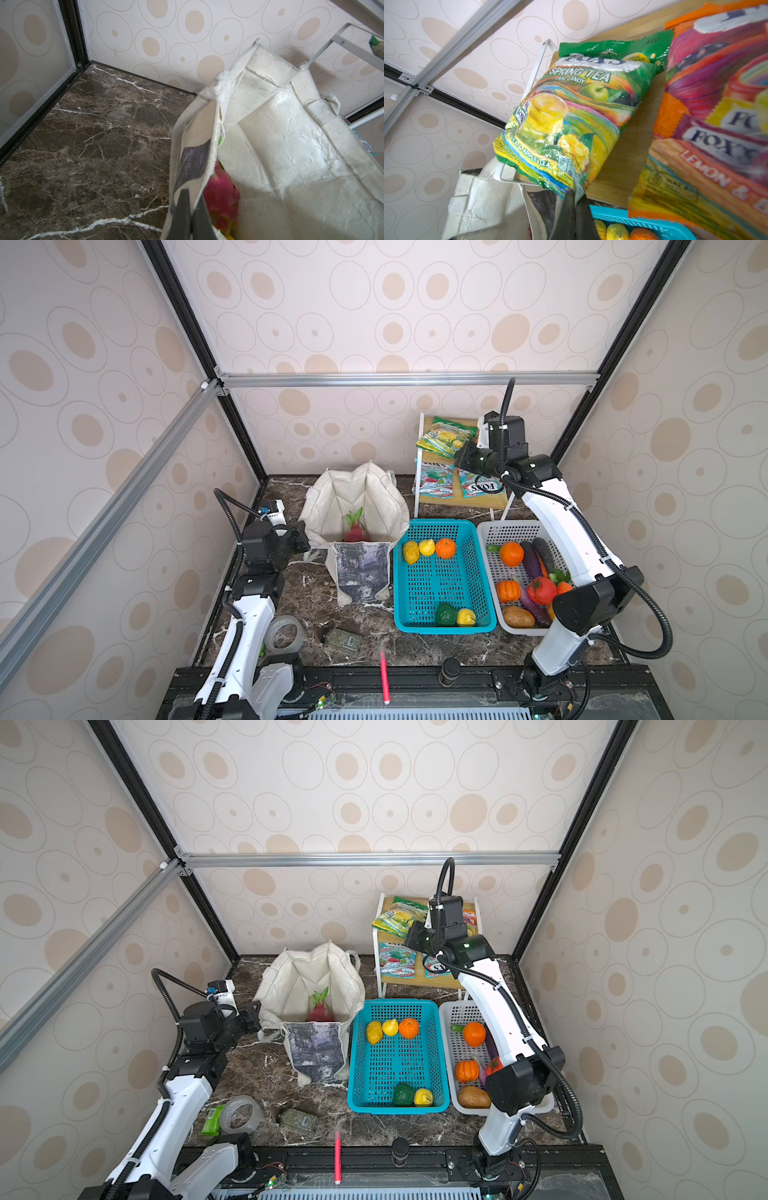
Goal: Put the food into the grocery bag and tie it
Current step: 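Lower the right gripper onto the green Spring Tea candy bag and grasp it, then carry the green candy bag with the right gripper down into the tote bag, then open the right gripper and lift it out of the tote bag, then move the right gripper back over the baskets toward the shelf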
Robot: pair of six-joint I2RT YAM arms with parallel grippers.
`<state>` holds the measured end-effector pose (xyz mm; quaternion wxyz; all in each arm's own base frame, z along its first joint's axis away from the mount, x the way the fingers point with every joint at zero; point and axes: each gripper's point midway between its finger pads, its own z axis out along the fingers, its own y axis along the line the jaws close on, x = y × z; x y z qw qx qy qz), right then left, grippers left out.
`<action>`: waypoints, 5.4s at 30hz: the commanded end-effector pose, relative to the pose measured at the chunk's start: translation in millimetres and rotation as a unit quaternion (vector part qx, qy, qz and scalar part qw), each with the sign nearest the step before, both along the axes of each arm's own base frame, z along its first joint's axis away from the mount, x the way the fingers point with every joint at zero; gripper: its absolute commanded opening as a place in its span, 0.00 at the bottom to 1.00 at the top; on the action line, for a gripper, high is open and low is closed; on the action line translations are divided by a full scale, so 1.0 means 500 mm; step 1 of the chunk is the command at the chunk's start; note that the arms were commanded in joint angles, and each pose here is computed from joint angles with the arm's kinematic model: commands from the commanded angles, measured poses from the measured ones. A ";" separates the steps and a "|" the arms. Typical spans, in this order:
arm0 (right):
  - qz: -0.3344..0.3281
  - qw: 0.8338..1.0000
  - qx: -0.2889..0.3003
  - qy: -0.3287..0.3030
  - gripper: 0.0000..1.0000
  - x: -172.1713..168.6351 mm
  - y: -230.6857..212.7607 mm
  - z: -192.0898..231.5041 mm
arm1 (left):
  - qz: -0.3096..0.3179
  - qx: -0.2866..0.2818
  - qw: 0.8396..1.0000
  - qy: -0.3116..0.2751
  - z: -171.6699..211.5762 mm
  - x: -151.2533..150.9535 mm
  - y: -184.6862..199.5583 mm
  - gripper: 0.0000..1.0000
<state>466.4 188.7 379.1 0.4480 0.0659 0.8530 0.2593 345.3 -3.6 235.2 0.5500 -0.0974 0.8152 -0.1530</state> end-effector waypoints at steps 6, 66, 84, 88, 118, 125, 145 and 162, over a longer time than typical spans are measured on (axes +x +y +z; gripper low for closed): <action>0.038 0.998 0.025 -0.050 0.00 -0.011 0.021 0.099 | -0.001 0.012 1.000 -0.026 0.030 0.003 0.004 0.00; 0.276 0.956 -0.033 -0.099 0.00 -0.081 0.622 -0.107 | -0.021 -0.008 0.999 -0.037 0.038 0.003 -0.014 0.00; 0.203 0.952 -0.224 -0.044 0.00 -0.083 0.497 -0.335 | -0.022 -0.011 0.999 -0.029 0.030 0.006 -0.014 0.00; 0.157 0.951 -0.265 -0.004 0.00 -0.093 0.457 -0.327 | -0.021 -0.011 0.999 -0.028 0.028 0.006 -0.014 0.00; 0.062 0.986 -0.131 0.086 1.00 -0.177 0.263 -0.234 | -0.021 -0.012 0.999 -0.026 0.025 0.007 -0.015 0.00; 0.108 0.979 -0.115 0.128 0.63 -0.177 0.320 -0.301 | -0.022 -0.012 0.999 -0.027 0.026 0.007 -0.015 0.00; 0.056 0.986 -0.132 0.079 0.00 -0.189 0.249 -0.248 | 0.029 0.009 0.998 -0.047 0.047 -0.005 0.021 0.00; 0.046 0.982 -0.177 -0.035 1.00 -0.232 0.147 -0.034 | 0.017 0.001 1.000 -0.025 0.026 0.006 0.012 0.00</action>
